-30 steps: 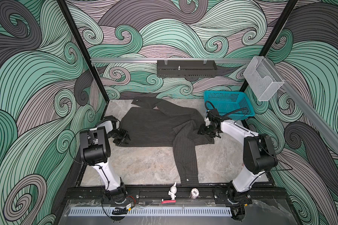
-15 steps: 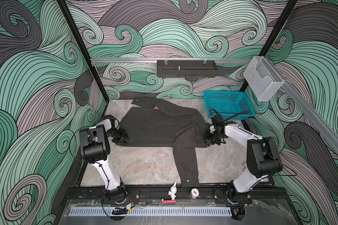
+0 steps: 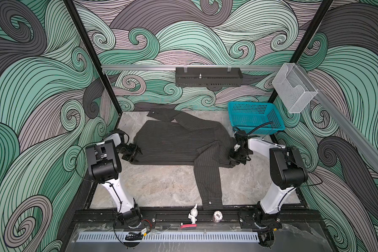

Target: Fold and stack the long sleeve shirts

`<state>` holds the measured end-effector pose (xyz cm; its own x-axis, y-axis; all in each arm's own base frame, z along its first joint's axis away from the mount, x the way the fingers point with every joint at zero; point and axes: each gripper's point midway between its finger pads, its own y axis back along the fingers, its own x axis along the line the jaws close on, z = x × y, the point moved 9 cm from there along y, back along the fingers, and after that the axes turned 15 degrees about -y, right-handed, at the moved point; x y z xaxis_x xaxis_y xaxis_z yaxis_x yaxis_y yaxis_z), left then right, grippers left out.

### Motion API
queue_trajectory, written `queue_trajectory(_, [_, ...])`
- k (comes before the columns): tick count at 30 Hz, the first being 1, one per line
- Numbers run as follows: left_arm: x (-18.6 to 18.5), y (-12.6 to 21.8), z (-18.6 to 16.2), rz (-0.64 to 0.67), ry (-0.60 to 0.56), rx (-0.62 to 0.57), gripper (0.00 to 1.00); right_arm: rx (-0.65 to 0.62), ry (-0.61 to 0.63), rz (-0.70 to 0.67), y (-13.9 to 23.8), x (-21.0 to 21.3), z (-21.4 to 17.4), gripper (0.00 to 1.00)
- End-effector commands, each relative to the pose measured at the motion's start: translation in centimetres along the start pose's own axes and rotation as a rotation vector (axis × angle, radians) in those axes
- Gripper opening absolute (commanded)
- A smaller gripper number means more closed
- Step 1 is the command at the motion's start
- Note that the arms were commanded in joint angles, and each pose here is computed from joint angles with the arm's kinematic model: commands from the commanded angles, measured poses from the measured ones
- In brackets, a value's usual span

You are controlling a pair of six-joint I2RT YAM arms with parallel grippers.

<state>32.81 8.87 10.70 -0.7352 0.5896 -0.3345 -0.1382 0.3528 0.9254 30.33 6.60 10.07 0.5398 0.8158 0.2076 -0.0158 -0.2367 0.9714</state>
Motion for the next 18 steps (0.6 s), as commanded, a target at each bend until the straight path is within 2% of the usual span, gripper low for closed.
queue_trajectory(1, [-1.3,3.4,-1.1,-0.046,-0.12,-0.072,0.58,-0.06,0.009,0.002,2.4,-0.3,-0.2,0.29])
queue_trajectory(4, [-4.3,6.5,-4.1,-0.131,-0.328,-0.134,0.61,-0.133,0.036,0.068,5.7,0.3,-1.3,0.51])
queue_trajectory(6, [-6.7,7.9,-7.3,-0.152,-0.509,-0.165,0.61,-0.177,0.052,0.097,7.8,0.5,-2.0,0.6])
queue_trajectory(8, [-9.4,8.7,-12.1,-0.184,-0.738,-0.173,0.61,-0.212,0.059,0.127,9.5,0.4,-2.9,0.71])
queue_trajectory(11, [-12.0,8.8,-19.5,-0.254,-1.052,-0.174,0.6,-0.247,0.06,0.161,11.0,0.1,-4.1,0.72])
queue_trajectory(14, [-13.0,7.2,-26.5,-0.29,-1.326,-0.141,0.59,-0.273,0.069,0.199,11.9,-0.4,-5.3,0.71])
queue_trajectory(16, [-13.2,5.6,-30.6,-0.285,-1.461,-0.089,0.59,-0.281,0.068,0.211,12.2,-0.8,-6.0,0.7])
queue_trajectory(18, [-13.0,3.3,-33.9,-0.221,-1.548,-0.019,0.6,-0.288,0.068,0.219,12.3,-1.3,-6.6,0.69])
